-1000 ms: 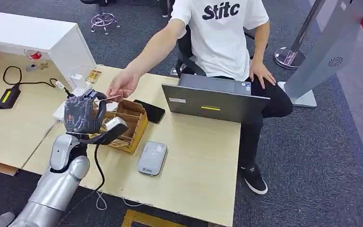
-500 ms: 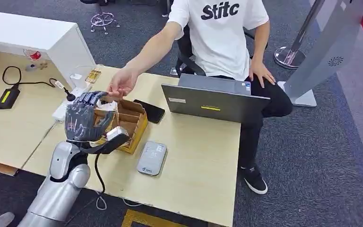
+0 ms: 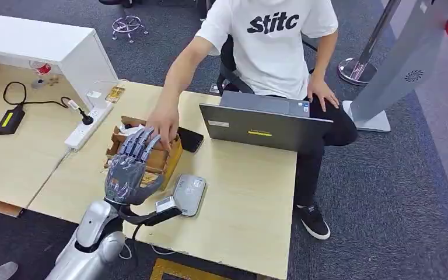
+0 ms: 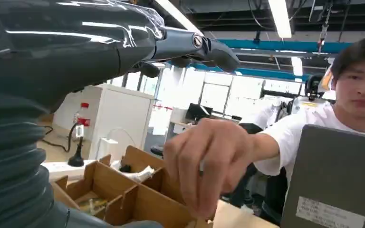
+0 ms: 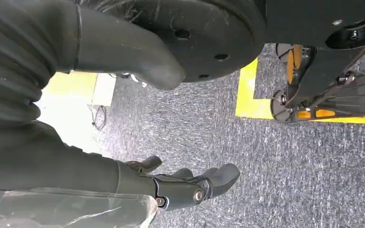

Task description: Pass the card to the sensor for recognition and then transmit it.

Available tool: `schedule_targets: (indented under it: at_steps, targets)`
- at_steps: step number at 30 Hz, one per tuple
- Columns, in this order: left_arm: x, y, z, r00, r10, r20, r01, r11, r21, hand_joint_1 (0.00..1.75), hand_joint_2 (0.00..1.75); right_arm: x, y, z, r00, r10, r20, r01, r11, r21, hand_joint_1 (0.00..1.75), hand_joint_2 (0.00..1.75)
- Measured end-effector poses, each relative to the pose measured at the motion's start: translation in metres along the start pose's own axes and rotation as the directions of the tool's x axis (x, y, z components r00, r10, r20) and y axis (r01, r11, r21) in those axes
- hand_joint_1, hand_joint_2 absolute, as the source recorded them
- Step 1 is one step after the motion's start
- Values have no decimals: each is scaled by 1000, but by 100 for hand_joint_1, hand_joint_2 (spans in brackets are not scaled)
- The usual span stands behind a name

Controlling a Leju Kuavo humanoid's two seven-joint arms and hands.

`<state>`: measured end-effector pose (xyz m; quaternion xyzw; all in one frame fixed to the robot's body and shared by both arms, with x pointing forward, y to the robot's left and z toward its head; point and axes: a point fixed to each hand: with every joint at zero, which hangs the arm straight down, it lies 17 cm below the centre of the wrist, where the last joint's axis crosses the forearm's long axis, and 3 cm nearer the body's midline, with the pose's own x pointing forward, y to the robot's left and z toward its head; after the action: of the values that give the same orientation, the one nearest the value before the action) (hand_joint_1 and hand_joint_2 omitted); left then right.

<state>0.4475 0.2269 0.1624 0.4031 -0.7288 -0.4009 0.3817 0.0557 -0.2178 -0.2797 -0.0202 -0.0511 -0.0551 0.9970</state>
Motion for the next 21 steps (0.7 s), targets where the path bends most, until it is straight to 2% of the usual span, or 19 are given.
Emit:
schedule_targets:
  at_steps: [21]
  targets:
    - [24, -16, 20, 997, 59, 41, -56, 996, -66, 0, 175, -2, 0, 0, 1000, -13, -1, 13, 1000, 0, 0, 175]
